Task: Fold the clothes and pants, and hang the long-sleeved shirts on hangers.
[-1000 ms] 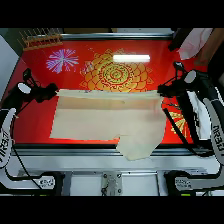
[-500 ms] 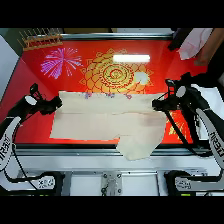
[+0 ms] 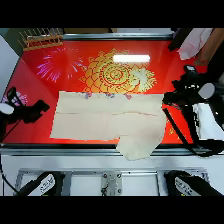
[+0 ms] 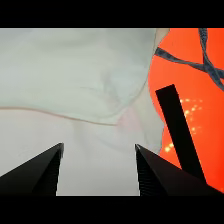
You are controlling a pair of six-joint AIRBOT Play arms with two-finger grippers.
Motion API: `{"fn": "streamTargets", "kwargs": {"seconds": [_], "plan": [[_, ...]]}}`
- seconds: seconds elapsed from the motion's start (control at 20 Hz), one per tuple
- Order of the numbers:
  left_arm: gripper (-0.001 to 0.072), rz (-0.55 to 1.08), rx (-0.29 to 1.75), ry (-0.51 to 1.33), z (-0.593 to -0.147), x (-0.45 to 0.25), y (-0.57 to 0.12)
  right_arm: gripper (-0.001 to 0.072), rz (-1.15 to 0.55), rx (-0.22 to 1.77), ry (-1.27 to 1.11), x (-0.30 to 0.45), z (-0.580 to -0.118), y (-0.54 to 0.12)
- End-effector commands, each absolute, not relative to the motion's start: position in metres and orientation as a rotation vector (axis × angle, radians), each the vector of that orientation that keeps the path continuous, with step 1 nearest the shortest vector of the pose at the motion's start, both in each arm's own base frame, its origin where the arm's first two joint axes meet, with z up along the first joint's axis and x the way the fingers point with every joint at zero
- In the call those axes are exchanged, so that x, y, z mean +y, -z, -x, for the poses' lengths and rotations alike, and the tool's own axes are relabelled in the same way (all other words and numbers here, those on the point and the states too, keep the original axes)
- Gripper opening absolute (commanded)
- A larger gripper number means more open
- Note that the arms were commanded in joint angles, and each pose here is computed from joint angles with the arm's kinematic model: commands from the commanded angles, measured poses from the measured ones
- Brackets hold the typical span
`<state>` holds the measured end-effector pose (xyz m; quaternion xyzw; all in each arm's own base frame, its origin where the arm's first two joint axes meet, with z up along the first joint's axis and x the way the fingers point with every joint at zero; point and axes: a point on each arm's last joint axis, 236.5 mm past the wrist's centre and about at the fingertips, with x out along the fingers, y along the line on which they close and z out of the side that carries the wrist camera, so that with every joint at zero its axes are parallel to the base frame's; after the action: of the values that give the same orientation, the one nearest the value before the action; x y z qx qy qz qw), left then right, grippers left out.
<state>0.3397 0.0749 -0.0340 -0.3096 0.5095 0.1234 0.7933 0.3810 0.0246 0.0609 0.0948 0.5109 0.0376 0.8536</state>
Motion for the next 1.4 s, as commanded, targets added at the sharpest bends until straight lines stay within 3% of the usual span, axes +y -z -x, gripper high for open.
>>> {"fn": "streamTargets", "kwargs": {"seconds": [0.0,0.3,0.55,0.95,1.0,1.05,1.1,1.35], "plan": [[0.0575,0.722,1.223,-0.359,-0.254,0.075,0.069,0.0490,-0.204,0.965,-0.096,0.028,-0.367,-0.106],[0.0547,0.823,1.212,-0.455,-0.208,0.066,0.105,0.0490,-0.229,0.943,-0.116,0.035,-0.365,-0.115],[0.0547,0.929,1.181,-0.413,-0.235,0.044,0.118,0.0490,-0.231,0.944,-0.118,0.035,-0.365,-0.115],[0.0544,0.891,1.277,-0.323,-0.285,0.014,0.130,0.0490,-0.230,0.963,-0.116,0.035,-0.363,-0.109],[0.0370,0.884,1.279,-0.312,-0.289,0.011,0.129,0.0490,-0.231,0.989,-0.115,0.034,-0.358,-0.103],[0.0134,0.866,1.280,-0.295,-0.292,0.007,0.127,0.0491,-0.242,1.028,-0.110,0.033,-0.350,-0.093],[0.0027,0.848,1.279,-0.282,-0.293,0.004,0.125,0.0491,-0.254,1.081,-0.098,0.029,-0.339,-0.079],[0.0008,0.751,1.260,-0.266,-0.272,0.007,0.116,0.0491,-0.469,1.484,0.056,0.004,-0.233,0.031]]}}
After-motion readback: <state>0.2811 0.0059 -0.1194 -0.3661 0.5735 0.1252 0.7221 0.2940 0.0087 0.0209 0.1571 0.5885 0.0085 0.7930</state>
